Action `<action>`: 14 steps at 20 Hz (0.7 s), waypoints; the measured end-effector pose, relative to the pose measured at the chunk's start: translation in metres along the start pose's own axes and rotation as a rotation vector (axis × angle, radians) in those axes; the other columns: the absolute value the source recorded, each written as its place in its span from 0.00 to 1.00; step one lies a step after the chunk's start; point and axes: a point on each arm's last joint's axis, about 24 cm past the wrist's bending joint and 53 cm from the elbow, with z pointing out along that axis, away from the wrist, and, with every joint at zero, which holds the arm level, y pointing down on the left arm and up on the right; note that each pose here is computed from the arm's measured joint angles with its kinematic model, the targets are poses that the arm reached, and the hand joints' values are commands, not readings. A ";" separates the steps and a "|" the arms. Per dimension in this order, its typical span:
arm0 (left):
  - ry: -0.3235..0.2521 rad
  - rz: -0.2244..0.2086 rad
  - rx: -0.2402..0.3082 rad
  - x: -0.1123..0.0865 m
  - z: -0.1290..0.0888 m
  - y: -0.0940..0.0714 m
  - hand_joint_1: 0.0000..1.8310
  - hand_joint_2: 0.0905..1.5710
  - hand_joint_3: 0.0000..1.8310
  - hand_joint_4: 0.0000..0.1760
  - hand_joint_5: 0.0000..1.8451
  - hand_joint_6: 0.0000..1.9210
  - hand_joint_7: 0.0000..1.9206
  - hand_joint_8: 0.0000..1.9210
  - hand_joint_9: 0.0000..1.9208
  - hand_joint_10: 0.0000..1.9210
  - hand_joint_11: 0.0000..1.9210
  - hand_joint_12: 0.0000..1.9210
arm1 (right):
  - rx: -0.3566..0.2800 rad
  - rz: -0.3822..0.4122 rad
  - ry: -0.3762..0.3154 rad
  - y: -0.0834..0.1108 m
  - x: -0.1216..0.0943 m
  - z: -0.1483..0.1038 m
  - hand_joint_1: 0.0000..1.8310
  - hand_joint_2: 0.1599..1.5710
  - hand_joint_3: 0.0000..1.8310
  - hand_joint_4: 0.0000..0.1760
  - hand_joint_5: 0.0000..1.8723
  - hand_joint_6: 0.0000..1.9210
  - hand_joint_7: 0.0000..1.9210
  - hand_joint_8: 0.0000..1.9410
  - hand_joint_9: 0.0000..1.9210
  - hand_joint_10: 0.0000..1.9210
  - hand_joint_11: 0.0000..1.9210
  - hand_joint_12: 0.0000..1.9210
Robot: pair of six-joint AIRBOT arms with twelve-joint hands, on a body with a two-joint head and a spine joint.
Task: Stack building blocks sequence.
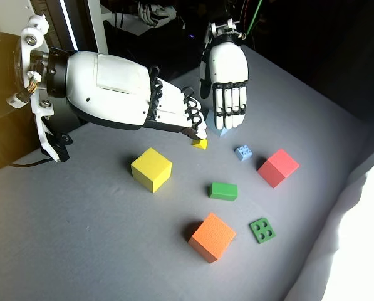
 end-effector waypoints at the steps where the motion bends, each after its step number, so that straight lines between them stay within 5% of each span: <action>1: -0.005 0.005 -0.006 0.000 0.001 0.003 0.63 0.64 0.00 0.00 0.01 0.00 0.01 0.00 0.03 0.01 0.00 0.25 | 0.000 0.000 0.000 0.000 0.000 0.000 0.09 0.92 0.00 0.00 0.13 0.01 0.13 0.00 0.09 0.00 0.00 0.21; 4: -0.004 0.009 -0.015 0.002 0.002 0.007 0.63 0.64 0.00 0.00 0.01 0.00 0.01 0.00 0.03 0.00 0.00 0.26 | 0.000 0.000 0.000 0.000 0.000 0.000 0.09 0.92 0.00 0.00 0.13 0.00 0.12 0.00 0.09 0.00 0.00 0.14; 14: 0.000 0.021 -0.031 0.009 0.007 0.015 0.72 0.66 0.00 0.00 0.03 0.01 0.02 0.00 0.04 0.01 0.00 0.25 | 0.000 0.000 0.000 0.000 0.000 0.000 0.12 0.91 0.00 0.00 0.15 0.00 0.15 0.00 0.11 0.00 0.00 0.25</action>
